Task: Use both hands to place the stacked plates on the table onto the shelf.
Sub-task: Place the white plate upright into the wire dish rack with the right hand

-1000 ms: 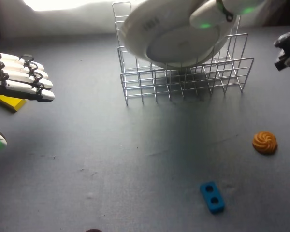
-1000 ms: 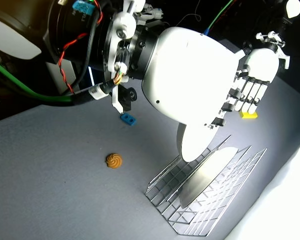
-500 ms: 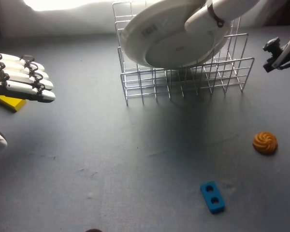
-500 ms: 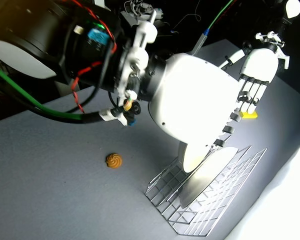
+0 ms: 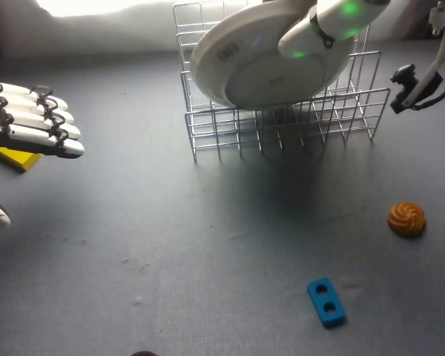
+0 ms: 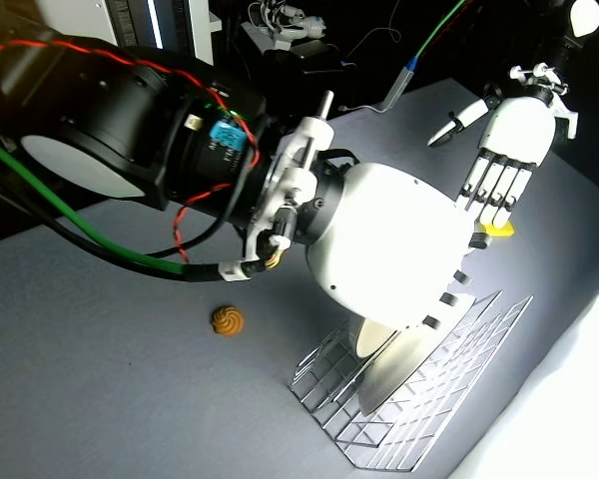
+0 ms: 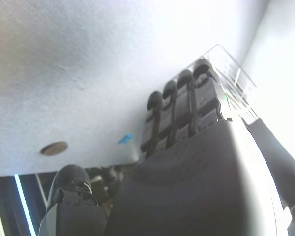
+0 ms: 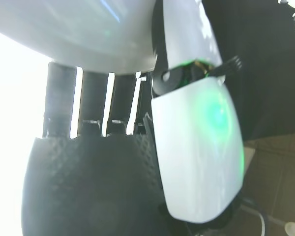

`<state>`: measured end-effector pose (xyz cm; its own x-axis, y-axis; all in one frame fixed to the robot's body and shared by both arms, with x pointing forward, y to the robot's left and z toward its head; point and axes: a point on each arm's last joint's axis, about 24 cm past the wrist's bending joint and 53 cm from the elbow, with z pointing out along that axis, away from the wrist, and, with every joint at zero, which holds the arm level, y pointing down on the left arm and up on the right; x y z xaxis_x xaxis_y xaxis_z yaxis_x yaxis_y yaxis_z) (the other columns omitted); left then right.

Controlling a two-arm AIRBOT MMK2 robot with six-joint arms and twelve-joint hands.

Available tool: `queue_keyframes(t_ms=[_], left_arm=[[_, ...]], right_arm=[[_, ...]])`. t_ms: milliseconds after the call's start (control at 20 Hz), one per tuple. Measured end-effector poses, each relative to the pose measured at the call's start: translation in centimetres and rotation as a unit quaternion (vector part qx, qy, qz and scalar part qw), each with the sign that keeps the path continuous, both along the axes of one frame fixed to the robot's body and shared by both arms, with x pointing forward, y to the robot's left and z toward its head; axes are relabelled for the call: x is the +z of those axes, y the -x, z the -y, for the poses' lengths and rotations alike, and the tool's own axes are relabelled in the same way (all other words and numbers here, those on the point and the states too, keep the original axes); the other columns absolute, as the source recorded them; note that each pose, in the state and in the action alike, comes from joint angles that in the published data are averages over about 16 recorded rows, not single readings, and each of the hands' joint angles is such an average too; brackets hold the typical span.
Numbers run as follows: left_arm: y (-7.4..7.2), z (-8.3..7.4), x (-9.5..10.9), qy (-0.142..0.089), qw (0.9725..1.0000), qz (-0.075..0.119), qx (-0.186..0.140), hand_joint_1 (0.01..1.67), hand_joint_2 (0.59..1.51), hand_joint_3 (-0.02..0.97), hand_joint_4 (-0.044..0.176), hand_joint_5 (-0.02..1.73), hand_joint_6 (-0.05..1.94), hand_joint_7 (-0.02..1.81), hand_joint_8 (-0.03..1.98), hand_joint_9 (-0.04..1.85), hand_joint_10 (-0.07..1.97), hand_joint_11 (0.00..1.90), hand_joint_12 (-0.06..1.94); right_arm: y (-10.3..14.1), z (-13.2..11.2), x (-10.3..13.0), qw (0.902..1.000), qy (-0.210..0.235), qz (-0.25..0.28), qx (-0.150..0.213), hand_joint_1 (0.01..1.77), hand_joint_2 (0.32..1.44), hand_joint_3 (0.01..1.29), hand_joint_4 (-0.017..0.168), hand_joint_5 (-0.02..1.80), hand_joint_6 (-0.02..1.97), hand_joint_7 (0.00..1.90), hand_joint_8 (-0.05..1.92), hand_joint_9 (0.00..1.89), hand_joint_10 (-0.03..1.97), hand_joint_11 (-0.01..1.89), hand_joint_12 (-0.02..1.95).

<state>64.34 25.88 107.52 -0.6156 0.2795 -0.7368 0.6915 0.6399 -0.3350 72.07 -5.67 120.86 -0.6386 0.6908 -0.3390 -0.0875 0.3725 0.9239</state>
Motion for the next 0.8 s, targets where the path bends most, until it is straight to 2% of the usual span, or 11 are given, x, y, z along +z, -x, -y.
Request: queue_keyframes(t_ms=[800], left_arm=[[0.1,0.1,0.0,0.0,1.0,-0.001,-0.001,0.02,1.05,0.015,0.005,0.09,0.02,0.05,0.0,0.02,0.01,0.02,-0.01]], right_arm=[[-1.0,-0.4,-2.8,0.9994,0.032,0.015,-0.002,1.37,0.95,0.01,-0.009,1.02,0.69,1.21,0.47,1.15,0.89,1.03,1.15]])
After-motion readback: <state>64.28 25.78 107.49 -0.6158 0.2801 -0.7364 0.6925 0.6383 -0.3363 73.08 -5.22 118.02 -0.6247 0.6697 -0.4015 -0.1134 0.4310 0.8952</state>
